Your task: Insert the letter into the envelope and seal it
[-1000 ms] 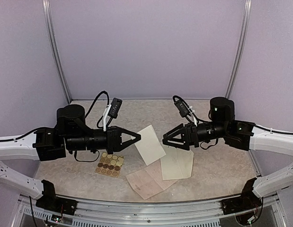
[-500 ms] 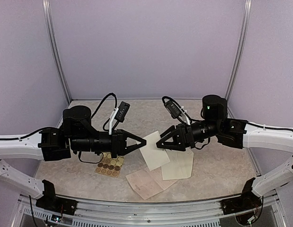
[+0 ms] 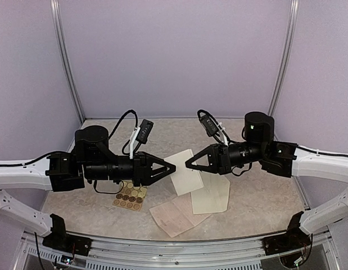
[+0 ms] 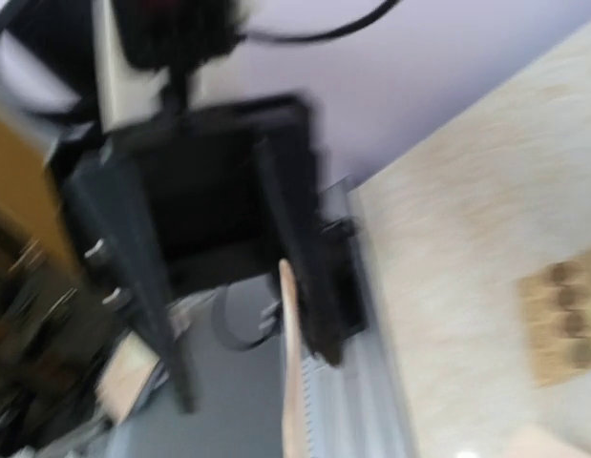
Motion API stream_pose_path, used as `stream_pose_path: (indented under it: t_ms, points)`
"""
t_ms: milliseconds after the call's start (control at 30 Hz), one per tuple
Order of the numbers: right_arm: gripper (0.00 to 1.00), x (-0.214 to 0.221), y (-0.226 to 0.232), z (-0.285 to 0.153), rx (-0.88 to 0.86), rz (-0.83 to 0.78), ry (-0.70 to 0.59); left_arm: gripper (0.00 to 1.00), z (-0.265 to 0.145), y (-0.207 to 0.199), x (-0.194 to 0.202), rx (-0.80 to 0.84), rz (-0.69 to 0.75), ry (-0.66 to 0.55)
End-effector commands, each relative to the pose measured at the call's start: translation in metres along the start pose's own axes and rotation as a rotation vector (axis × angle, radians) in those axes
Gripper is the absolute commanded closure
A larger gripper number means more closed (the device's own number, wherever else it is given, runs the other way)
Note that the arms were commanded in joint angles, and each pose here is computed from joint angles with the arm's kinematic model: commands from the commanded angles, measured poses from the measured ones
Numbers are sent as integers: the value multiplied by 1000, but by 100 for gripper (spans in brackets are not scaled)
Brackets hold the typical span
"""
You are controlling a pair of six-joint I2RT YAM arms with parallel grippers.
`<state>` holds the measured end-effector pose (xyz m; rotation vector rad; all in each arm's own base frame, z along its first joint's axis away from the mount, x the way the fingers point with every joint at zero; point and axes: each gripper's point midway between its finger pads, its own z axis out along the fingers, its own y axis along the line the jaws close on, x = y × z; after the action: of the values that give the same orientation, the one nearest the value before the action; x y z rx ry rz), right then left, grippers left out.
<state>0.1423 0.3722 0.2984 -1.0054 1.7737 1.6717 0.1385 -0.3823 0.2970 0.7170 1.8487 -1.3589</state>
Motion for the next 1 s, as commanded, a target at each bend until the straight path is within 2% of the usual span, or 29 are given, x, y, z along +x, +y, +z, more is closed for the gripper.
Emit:
stream_pose_path:
  t_ms: [0, 200, 400, 667, 967]
  points:
    - [100, -13, -57, -34, 309, 122, -133, 54, 7, 23, -13, -132, -47, -68]
    - [100, 29, -138, -88, 603, 401, -172, 52, 29, 61, -11, -247, -196, -119]
    - [100, 68, -184, -131, 834, 556, -166, 52, 69, 97, 13, -336, -276, -59]
    - [100, 100, -218, -147, 929, 645, -123, 54, 104, 139, 43, -411, -324, 29]
    - [100, 112, -247, -156, 997, 667, -92, 57, 126, 179, 67, -474, -343, 87]
